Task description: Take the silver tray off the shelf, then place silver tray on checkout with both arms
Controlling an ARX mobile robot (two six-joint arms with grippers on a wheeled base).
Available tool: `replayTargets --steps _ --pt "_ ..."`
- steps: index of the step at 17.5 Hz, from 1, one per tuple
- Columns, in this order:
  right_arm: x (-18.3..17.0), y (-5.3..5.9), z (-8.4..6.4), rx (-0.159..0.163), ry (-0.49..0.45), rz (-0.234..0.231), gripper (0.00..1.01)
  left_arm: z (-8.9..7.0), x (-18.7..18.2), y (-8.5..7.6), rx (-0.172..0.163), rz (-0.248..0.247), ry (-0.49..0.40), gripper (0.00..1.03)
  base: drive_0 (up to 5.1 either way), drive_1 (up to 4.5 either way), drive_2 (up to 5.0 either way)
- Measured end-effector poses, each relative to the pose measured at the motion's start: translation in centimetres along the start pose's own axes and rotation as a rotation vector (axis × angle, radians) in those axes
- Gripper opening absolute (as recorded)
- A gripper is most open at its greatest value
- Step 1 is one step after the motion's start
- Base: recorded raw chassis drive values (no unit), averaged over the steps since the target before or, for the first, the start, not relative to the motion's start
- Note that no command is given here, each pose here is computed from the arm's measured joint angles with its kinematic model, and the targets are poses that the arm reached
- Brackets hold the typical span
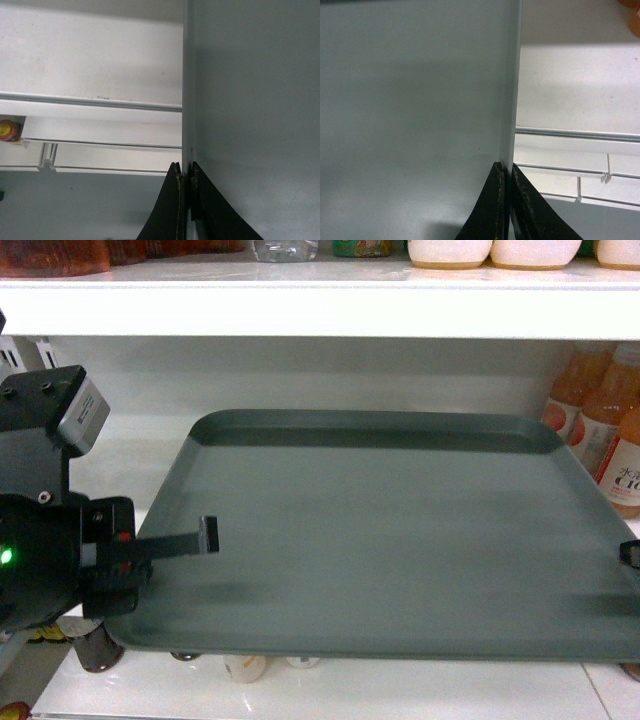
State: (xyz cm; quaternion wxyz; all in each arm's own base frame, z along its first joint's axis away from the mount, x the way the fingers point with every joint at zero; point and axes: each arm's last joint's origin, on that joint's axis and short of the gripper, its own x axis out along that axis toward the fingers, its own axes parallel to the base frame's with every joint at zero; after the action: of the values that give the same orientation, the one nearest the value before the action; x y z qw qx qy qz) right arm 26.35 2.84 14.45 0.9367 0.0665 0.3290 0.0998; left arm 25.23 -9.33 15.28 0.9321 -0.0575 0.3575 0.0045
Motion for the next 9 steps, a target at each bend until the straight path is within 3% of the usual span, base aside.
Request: replayTargets --steps 7,9 --pt "-0.12 0.09 0.0 -0.002 -0.004 0.013 0.02 -0.77 0.23 0.16 -0.01 0.016 0.023 0.03 0.0 0.0 0.0" --pt "-0.12 0.1 0.03 -0.002 -0.007 0.014 0.02 -0.74 0.23 0.15 -0.01 0.016 0.02 0.03 0.1 -4.17 4.3"
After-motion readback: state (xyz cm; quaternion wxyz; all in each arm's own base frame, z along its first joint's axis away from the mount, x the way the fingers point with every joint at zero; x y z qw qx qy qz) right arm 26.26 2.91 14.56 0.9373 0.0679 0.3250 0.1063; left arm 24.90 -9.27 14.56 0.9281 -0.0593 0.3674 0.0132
